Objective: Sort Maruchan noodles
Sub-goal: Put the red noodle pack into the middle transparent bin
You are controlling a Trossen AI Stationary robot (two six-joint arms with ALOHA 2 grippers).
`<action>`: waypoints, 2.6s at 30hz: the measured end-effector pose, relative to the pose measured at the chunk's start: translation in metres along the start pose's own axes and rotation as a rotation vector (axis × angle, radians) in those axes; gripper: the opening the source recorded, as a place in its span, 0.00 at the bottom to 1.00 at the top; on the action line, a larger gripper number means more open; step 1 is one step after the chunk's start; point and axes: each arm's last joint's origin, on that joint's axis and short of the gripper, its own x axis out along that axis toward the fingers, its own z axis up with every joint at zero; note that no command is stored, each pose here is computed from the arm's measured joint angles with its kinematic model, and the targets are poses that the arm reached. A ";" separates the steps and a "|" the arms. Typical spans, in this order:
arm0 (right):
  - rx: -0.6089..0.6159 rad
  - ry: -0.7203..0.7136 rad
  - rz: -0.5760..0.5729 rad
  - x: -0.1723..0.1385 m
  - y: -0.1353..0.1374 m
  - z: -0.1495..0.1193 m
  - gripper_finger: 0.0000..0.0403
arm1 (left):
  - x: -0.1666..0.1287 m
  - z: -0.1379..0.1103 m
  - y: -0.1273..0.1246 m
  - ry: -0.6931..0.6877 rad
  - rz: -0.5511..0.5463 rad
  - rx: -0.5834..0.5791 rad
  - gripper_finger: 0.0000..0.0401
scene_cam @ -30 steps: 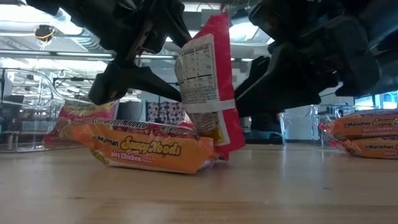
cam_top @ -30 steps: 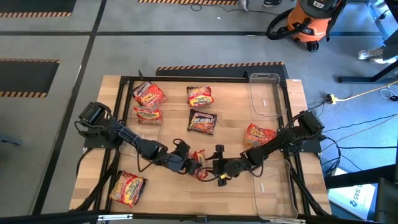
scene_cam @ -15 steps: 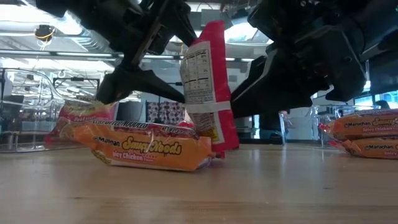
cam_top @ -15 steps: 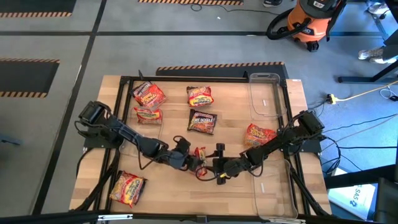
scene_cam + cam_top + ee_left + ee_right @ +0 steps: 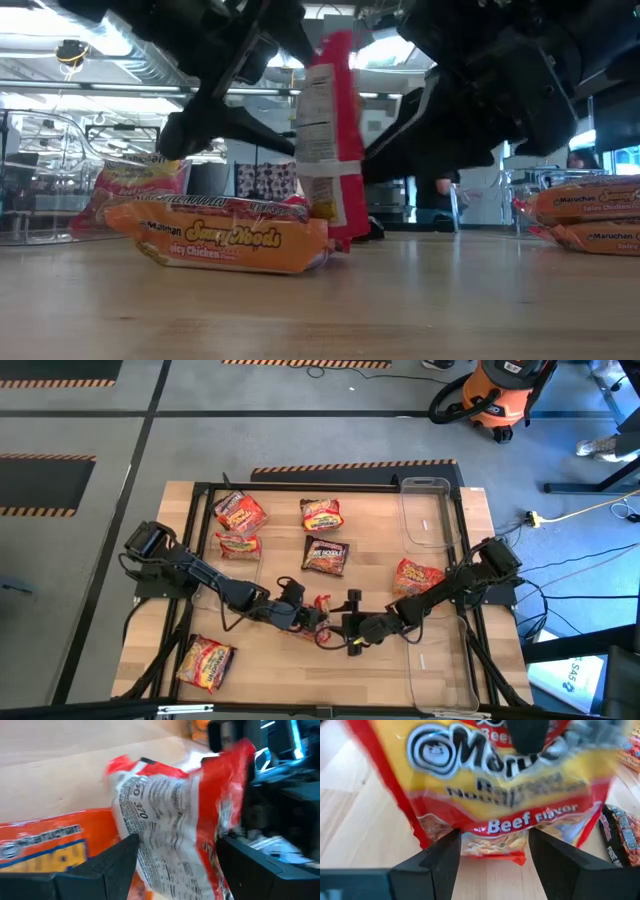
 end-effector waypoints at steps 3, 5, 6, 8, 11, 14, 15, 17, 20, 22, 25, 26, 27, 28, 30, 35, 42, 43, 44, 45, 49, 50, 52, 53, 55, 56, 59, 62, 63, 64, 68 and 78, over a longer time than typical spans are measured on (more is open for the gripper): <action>0.008 -0.020 0.010 0.000 0.000 0.002 0.56 | 0.000 0.000 0.002 0.009 0.017 0.006 0.65; 0.010 -0.025 0.013 0.000 0.001 0.003 0.56 | 0.000 -0.001 0.002 0.022 0.021 0.008 0.65; 0.012 -0.029 0.013 0.000 0.001 0.003 0.56 | 0.000 -0.001 0.003 0.025 0.024 0.010 0.65; 0.018 -0.041 0.014 0.000 0.001 0.004 0.56 | 0.000 -0.001 0.004 0.026 0.033 0.014 0.65; 0.020 -0.050 0.016 0.000 0.002 0.007 0.56 | 0.000 -0.001 0.004 0.037 0.033 0.026 0.63; 0.021 -0.050 0.016 0.000 0.002 0.008 0.56 | 0.000 -0.002 0.004 0.049 0.032 0.042 0.59; 0.021 -0.051 0.016 0.000 0.001 0.008 0.56 | 0.000 -0.002 0.004 0.049 0.031 0.043 0.57; 0.020 -0.051 0.015 0.000 0.001 0.008 0.56 | 0.000 -0.002 0.004 0.051 0.031 0.046 0.53; 0.019 -0.052 0.013 0.000 0.001 0.008 0.56 | 0.000 -0.002 0.004 0.053 0.028 0.066 0.47; 0.019 -0.052 0.007 0.000 0.001 0.008 0.56 | -0.001 -0.001 0.003 0.054 0.025 0.070 0.43; 0.018 -0.054 0.007 0.000 0.001 0.008 0.56 | -0.001 -0.002 0.002 0.064 0.019 0.093 0.38; 0.016 -0.053 0.007 0.000 0.001 0.008 0.56 | -0.001 -0.002 0.002 0.069 0.019 0.100 0.36; 0.013 -0.052 0.007 0.000 0.001 0.008 0.56 | -0.002 -0.002 0.002 0.073 0.016 0.114 0.35; 0.002 -0.050 0.008 -0.001 0.001 0.009 0.56 | -0.002 -0.002 0.001 0.078 0.012 0.126 0.33; -0.018 -0.050 0.024 -0.005 -0.001 0.013 0.56 | -0.003 -0.004 0.001 0.082 0.004 0.143 0.31; -0.049 -0.029 0.038 -0.024 -0.009 0.027 0.56 | -0.004 -0.004 -0.002 0.080 -0.020 0.216 0.24; -0.080 0.074 0.038 -0.050 -0.020 0.032 0.56 | -0.004 -0.004 -0.004 0.079 -0.050 0.366 0.10; -0.082 0.083 0.038 -0.053 -0.021 0.032 0.56 | -0.004 -0.004 -0.004 0.078 -0.056 0.388 0.08; -0.086 0.092 0.038 -0.056 -0.022 0.033 0.56 | -0.004 -0.004 -0.005 0.082 -0.065 0.410 0.06; -0.091 0.100 0.043 -0.059 -0.022 0.033 0.56 | -0.004 -0.005 -0.006 0.089 -0.078 0.434 0.04; -0.076 0.088 0.087 -0.069 -0.024 0.039 0.56 | -0.004 -0.005 -0.011 0.091 -0.141 0.522 0.02; -0.067 0.095 0.109 -0.071 -0.024 0.039 0.56 | -0.005 -0.005 -0.013 0.097 -0.162 0.542 0.02; -0.053 0.113 0.157 -0.076 -0.026 0.040 0.56 | -0.007 -0.004 -0.016 0.110 -0.203 0.588 0.02; -0.043 0.121 0.169 -0.081 -0.028 0.042 0.56 | -0.009 -0.004 -0.018 0.111 -0.220 0.609 0.03; -0.014 0.140 0.181 -0.091 -0.033 0.044 0.56 | -0.012 -0.002 -0.021 0.108 -0.250 0.652 0.03; 0.004 0.152 0.188 -0.097 -0.036 0.045 0.56 | -0.014 -0.001 -0.023 0.108 -0.262 0.679 0.03; 0.049 0.174 0.207 -0.114 -0.044 0.048 0.56 | -0.021 0.001 -0.028 0.106 -0.308 0.755 0.03; 0.089 0.162 0.257 -0.123 -0.048 0.042 0.56 | -0.026 0.004 -0.033 0.118 -0.361 0.816 0.03; 0.102 0.149 0.281 -0.125 -0.049 0.038 0.56 | -0.027 0.004 -0.033 0.136 -0.373 0.827 0.03; 0.113 0.128 0.297 -0.126 -0.049 0.035 0.56 | -0.027 0.005 -0.032 0.155 -0.370 0.842 0.03; 0.199 -0.047 0.305 -0.121 -0.050 0.031 0.56 | -0.028 0.006 -0.032 0.161 -0.384 0.872 0.03; 0.252 -0.225 0.341 -0.094 -0.047 0.051 0.58 | -0.028 0.006 -0.031 0.163 -0.375 0.905 0.03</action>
